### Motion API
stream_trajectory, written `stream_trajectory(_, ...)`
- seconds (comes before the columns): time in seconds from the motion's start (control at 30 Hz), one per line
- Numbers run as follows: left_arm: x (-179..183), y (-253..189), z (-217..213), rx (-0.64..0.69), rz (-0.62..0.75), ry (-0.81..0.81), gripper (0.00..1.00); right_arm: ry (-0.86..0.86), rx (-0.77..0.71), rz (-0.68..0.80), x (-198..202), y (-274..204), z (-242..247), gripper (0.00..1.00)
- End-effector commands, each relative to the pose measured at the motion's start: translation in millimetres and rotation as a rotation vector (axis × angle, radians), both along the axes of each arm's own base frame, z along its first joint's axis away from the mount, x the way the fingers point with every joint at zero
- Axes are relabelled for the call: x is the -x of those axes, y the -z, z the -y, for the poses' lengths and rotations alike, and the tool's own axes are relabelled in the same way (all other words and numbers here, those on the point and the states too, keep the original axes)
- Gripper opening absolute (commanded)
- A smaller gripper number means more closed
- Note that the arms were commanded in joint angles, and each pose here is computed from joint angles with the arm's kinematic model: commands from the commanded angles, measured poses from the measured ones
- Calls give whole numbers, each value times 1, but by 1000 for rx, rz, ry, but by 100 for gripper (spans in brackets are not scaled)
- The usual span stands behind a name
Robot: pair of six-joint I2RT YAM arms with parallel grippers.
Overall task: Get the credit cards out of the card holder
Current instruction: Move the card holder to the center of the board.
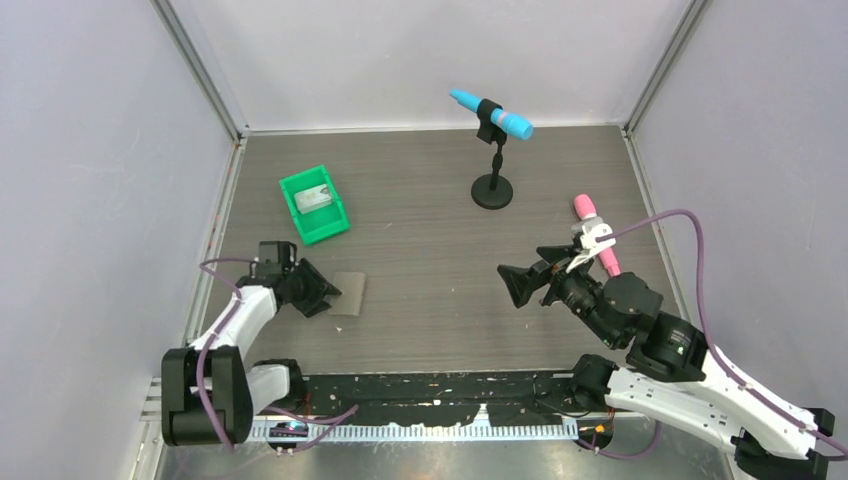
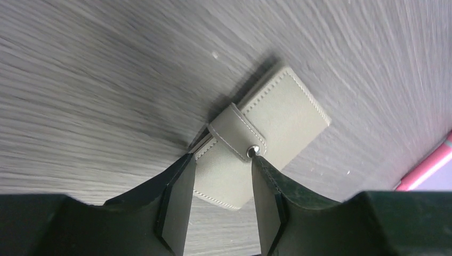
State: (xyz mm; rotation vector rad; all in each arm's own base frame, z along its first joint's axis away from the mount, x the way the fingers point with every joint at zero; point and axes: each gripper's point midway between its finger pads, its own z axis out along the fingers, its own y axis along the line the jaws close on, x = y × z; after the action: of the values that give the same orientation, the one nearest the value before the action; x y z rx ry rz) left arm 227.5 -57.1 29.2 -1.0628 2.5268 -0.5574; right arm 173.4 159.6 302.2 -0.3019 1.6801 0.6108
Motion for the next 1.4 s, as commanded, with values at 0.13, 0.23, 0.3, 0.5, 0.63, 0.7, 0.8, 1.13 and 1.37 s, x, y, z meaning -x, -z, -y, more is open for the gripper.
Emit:
stream_trajectory(0.13,33,6,44,47,-3,125,46,29,-56,-138,-5,30,-18,95)
stream_trajectory(0.23,32,-4,34,-17,33,145,48,14,-99,-188,-8,42,-35,90)
stream_trajectory(0.3,32,-11,24,-82,52,153,49,-20,-122,-223,-9,51,-54,86)
stream_trajectory(0.5,31,-27,15,-150,135,185,51,-136,-66,-321,-27,83,-127,72)
stream_trajectory(0.63,29,-27,14,-162,166,200,52,-210,-14,-373,-40,102,-170,70)
stream_trajectory(0.7,27,-29,16,-156,175,216,52,-255,-16,-399,-47,115,-190,68)
stream_trajectory(0.8,25,-33,19,-152,173,247,52,-319,-63,-443,-58,128,-214,62)
stream_trajectory(1.13,18,-36,17,-175,209,261,52,-363,-53,-611,-87,195,-277,57)
stream_trajectory(1.37,15,-27,25,-137,207,278,52,-366,-44,-672,-93,224,-295,55)
